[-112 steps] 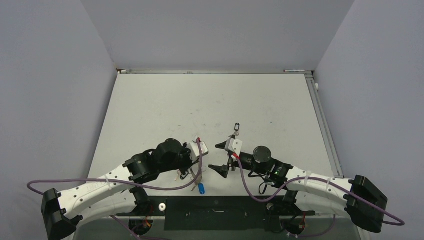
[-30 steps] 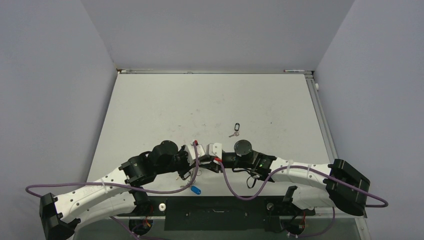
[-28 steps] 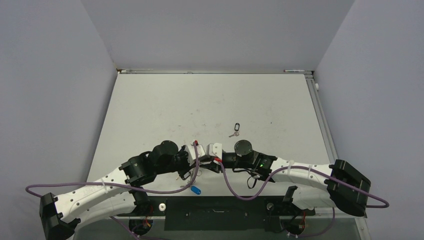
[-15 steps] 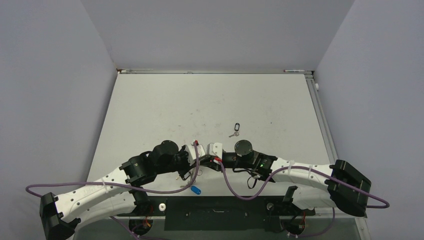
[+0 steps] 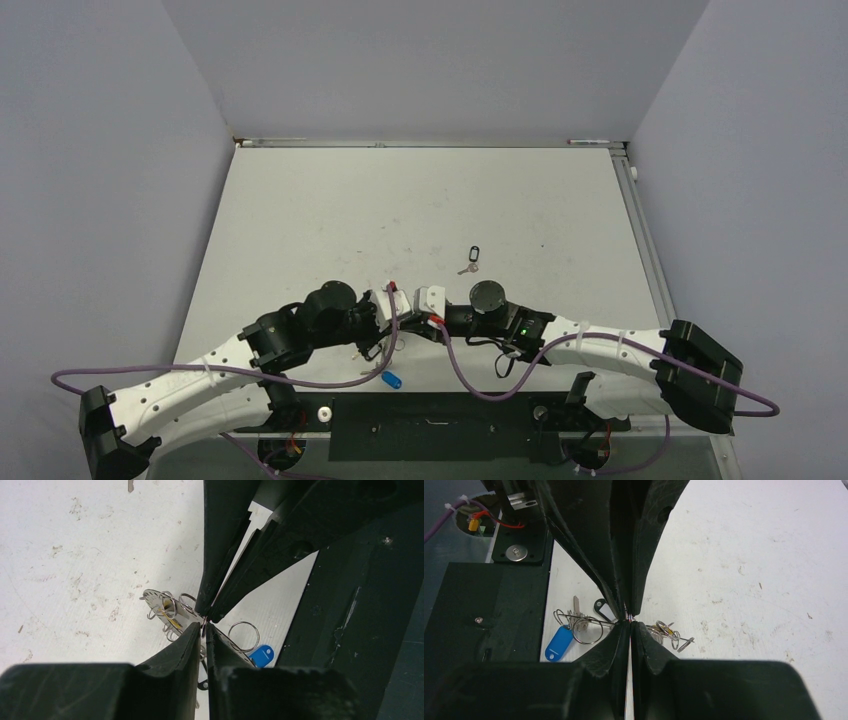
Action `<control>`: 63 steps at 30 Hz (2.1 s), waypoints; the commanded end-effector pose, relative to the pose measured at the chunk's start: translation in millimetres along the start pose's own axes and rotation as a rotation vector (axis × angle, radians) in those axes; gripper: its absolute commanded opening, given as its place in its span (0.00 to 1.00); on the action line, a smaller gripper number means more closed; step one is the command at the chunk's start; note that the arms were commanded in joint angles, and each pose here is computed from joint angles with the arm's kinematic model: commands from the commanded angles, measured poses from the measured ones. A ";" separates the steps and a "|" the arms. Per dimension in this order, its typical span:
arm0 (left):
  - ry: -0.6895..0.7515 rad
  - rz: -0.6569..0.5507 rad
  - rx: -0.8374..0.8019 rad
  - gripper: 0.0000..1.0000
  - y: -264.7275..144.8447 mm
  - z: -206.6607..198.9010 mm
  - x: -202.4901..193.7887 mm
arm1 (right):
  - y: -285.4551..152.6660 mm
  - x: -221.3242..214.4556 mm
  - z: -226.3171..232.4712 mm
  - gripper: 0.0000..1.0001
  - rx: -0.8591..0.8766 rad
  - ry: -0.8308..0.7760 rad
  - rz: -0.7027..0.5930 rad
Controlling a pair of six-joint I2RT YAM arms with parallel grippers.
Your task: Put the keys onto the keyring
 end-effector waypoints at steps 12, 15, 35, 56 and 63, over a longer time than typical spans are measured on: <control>0.023 -0.239 -0.038 0.61 -19.9 4.1 19.4 | -13.3 26.2 -5.0 0.05 -0.091 -0.102 -0.175; 0.019 -0.304 -0.041 0.71 -26.9 6.9 23.1 | -14.2 29.5 -6.2 0.05 -0.107 -0.113 -0.201; 0.087 -0.776 -0.299 0.49 -69.9 -0.2 46.3 | -45.8 77.3 -7.8 0.05 -0.231 -0.168 -0.551; 0.073 -0.898 -0.357 0.55 -77.9 -4.2 66.2 | -58.9 99.5 -4.8 0.05 -0.292 -0.037 -0.852; -0.003 -0.989 -0.213 0.96 -76.2 8.2 74.3 | -58.4 94.5 -4.7 0.05 -0.309 -0.063 -0.845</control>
Point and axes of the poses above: each gripper's point midway between its finger pads, its own y axis out along the fingers, its own z axis along the line the jaws close on, x = y × z, the point moved 10 cm from there along -y, back along the fingers, and after that the axes turned 8 degrees about -y, right-handed, at the moved point
